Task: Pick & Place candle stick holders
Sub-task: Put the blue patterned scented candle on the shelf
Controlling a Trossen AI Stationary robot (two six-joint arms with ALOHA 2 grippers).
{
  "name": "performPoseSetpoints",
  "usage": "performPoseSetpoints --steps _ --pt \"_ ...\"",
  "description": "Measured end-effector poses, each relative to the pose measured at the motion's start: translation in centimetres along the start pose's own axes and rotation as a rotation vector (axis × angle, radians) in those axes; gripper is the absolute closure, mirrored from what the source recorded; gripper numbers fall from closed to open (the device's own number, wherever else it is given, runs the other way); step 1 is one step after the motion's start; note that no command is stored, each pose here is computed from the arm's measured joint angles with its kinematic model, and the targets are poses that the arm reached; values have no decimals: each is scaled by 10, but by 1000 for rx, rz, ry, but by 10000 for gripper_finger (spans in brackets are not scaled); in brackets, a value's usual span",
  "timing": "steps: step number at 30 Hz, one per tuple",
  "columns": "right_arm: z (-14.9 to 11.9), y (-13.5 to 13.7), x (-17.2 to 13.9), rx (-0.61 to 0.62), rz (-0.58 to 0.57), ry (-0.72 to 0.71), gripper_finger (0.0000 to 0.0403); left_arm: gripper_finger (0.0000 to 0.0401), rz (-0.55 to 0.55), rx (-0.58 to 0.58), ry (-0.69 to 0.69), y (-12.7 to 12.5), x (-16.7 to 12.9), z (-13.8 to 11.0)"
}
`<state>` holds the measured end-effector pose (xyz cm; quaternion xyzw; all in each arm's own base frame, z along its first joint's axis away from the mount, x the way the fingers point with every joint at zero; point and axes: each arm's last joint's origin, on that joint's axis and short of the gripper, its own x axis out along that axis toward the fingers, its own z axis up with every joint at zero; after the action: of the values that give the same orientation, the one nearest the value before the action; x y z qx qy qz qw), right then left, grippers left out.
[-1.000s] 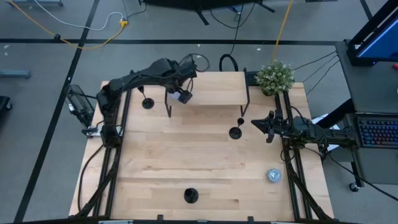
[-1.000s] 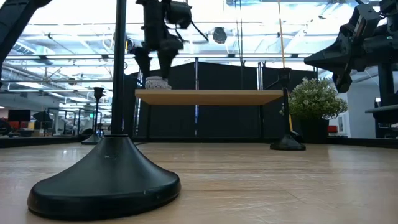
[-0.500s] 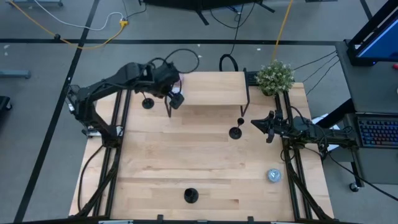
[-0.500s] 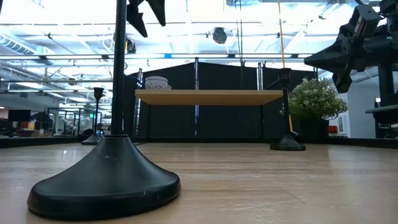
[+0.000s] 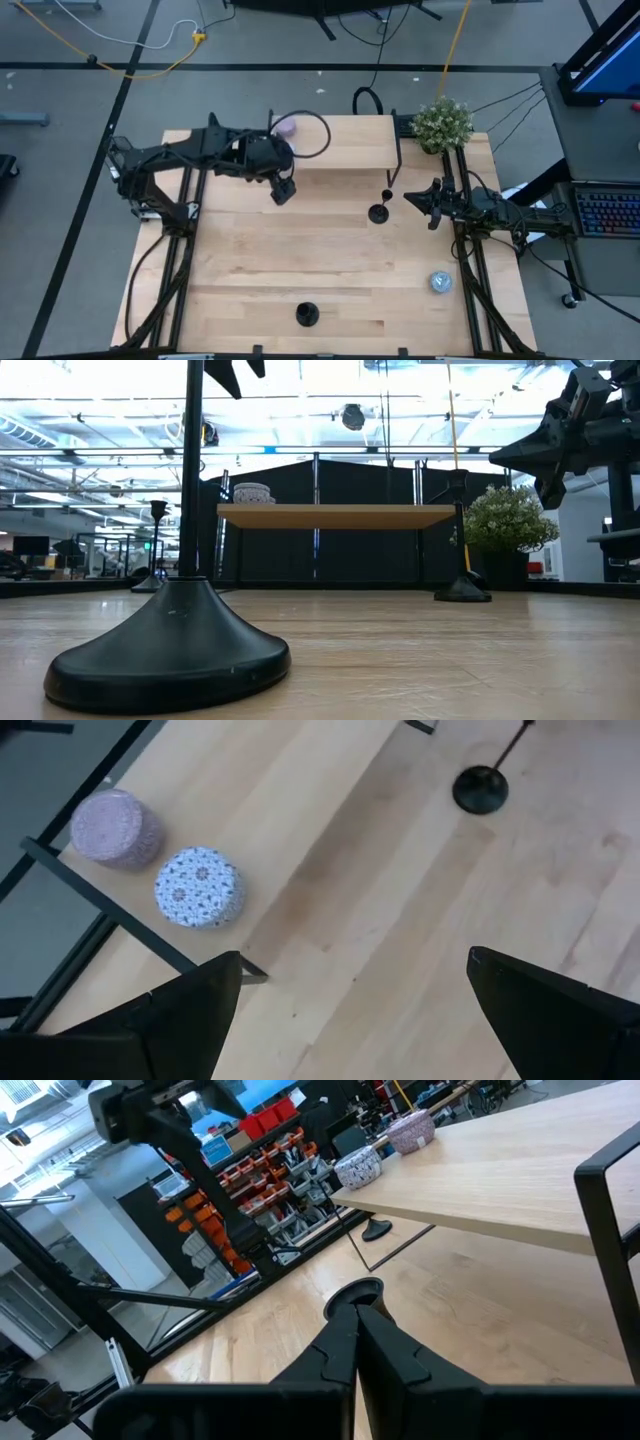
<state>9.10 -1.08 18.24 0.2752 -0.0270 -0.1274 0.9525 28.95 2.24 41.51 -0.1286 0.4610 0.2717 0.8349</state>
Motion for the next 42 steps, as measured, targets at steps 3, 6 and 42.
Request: performPoseSetpoints --steps 3,6,42 --pt "0 0 0 -1 0 0 403 6 -8 -26 14 -2 -1 -2" --pt "0 0 0 -1 0 0 403 6 -40 -94 43 -5 -2 -5" --pt "-3 4 0 7 132 94 403 6 -550 -131 -324 3 25 -152"
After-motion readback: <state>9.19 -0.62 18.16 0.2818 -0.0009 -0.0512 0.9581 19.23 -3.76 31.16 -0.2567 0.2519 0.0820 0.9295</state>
